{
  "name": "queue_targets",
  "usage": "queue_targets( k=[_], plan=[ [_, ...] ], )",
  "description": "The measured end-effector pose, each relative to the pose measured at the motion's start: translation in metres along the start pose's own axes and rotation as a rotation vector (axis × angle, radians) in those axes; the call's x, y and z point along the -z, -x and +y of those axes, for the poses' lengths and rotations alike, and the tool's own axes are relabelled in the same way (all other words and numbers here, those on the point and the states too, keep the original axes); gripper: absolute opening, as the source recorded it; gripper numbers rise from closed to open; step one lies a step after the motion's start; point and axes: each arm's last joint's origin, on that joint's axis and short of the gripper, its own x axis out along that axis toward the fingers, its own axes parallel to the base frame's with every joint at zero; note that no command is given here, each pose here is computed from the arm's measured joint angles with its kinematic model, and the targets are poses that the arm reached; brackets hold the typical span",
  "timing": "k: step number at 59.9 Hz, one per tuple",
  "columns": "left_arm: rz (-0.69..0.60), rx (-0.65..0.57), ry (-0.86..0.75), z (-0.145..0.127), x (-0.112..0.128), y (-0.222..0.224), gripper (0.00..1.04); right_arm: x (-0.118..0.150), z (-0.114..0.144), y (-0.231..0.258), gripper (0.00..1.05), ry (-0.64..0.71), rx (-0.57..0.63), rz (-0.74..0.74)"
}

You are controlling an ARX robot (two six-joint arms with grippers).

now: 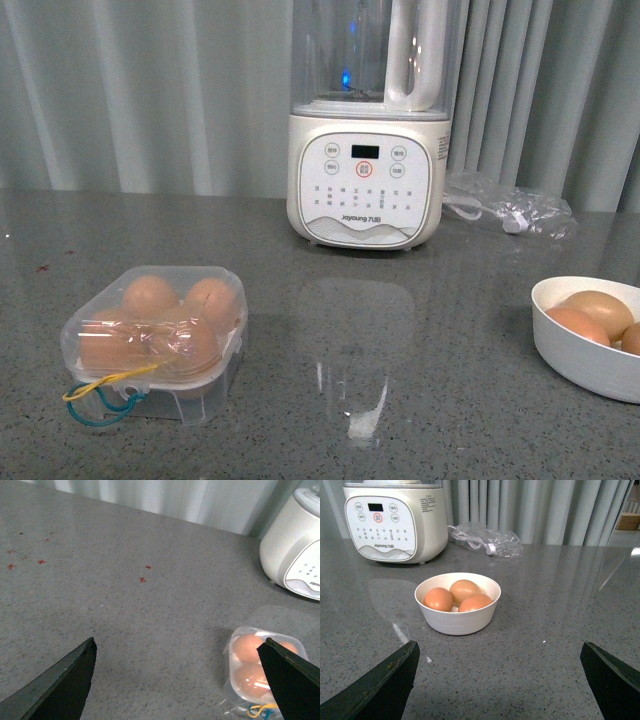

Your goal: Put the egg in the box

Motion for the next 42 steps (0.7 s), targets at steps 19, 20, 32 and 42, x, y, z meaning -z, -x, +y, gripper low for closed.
queue_targets(
  k=[19,20,32,42],
  plan=[
    [-0.195,0.137,-0.1,0.014,0.043,0.029,0.68,0.0,0.0,0.0,0.98,0.0,0.0,0.0],
    [-0.2,0.135,-0.105,0.013,0.047,0.03,0.65,0.0,0.0,0.0,0.98,0.0,0.0,0.0],
    [-0.176,0.144,-0.121,0.008,0.086,0.027,0.23,0.0,0.0,0.0,0.98,0.0,-0.001,0.0],
    [-0.185,0.14,-0.126,0.011,0.1,0.028,0.04,0.0,0.0,0.0,0.98,0.0,0.0,0.0]
  ],
)
